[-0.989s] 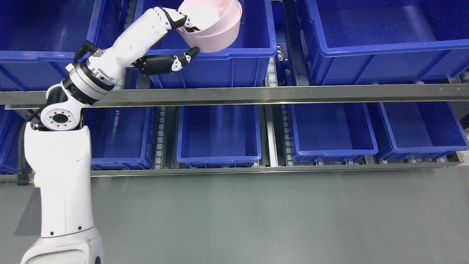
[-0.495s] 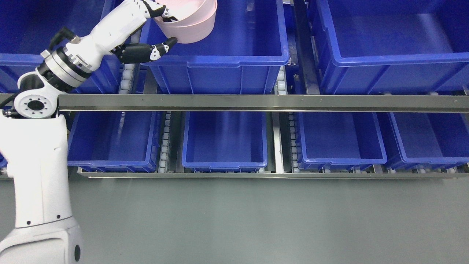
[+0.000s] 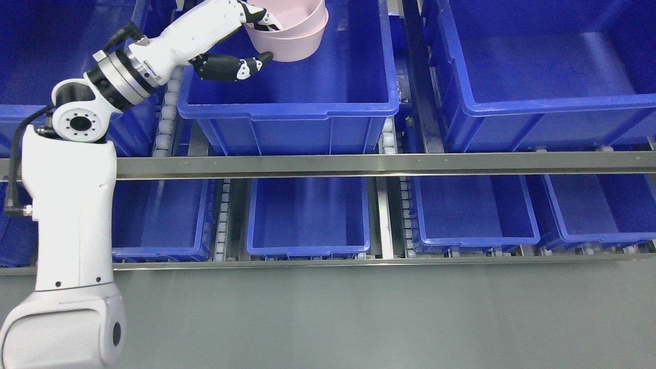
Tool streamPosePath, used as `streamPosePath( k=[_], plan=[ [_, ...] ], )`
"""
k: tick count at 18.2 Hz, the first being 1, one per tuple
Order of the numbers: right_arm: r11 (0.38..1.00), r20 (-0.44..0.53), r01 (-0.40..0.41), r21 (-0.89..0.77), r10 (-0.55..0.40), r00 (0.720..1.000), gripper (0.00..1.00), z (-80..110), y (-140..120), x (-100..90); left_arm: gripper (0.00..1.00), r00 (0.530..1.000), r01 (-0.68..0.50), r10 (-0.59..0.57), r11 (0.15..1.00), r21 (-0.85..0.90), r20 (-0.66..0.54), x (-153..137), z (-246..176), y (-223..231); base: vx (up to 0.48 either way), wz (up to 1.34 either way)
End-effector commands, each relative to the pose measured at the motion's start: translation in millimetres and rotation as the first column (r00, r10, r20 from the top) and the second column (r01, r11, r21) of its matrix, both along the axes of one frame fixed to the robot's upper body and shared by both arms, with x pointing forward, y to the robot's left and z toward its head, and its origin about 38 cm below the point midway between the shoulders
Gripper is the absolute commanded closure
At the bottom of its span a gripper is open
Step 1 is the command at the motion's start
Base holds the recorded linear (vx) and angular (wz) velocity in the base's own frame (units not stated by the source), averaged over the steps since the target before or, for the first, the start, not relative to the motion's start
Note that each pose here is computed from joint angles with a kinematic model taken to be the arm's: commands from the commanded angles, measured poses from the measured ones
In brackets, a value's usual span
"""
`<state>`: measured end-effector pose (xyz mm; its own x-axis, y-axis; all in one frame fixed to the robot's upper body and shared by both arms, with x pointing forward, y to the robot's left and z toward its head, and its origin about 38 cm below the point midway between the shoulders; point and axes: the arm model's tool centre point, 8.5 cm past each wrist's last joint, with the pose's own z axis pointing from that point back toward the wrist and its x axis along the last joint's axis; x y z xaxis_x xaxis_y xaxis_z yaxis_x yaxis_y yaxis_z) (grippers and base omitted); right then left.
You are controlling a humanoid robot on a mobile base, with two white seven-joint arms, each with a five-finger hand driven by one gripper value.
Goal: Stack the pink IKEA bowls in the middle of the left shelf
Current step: 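Lower the stacked bowls into the middle upper blue bin and release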
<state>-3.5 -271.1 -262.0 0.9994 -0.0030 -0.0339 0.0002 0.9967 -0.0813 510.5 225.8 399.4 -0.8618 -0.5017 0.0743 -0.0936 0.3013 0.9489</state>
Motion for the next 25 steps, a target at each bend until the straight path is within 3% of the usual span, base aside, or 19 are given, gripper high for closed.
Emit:
streamPosePath(
  k=[1, 5, 13, 20, 25],
  plan=[
    [1.0, 0.006, 0.01, -0.017, -0.01, 1.0, 0.0, 0.6, -11.4, -7.2, 0.96, 0.992, 0.029, -0.018, 0.996, 0.082, -0.123, 26.1, -31.8, -47.0, 0.158, -0.12],
    [1.0, 0.004, 0.01, -0.017, -0.01, 1.0, 0.0, 0.6, -11.4, -7.3, 0.96, 0.992, -0.04, 0.048, 0.997, 0.065, -0.12, 40.8, -13.7, -32.1, 0.154, -0.11],
    [1.0, 0.006, 0.01, -0.017, -0.01, 1.0, 0.0, 0.6, -11.4, -7.2, 0.95, 0.946, -0.265, 0.274, 0.962, 0.072, -0.173, 49.9, -4.6, 41.6, 0.06, -0.05],
    [1.0, 0.004, 0.01, -0.017, -0.01, 1.0, 0.0, 0.6, -11.4, -7.3, 0.93, 0.939, -0.251, 0.268, 0.963, 0.103, -0.218, 53.0, -31.4, 33.9, 0.008, 0.0],
    [1.0, 0.004, 0.01, -0.017, -0.01, 1.0, 0.0, 0.6, -11.4, -7.3, 0.9, 0.95, -0.217, 0.229, 0.973, 0.082, -0.21, 52.7, -27.0, 15.3, 0.0, 0.0]
  ],
)
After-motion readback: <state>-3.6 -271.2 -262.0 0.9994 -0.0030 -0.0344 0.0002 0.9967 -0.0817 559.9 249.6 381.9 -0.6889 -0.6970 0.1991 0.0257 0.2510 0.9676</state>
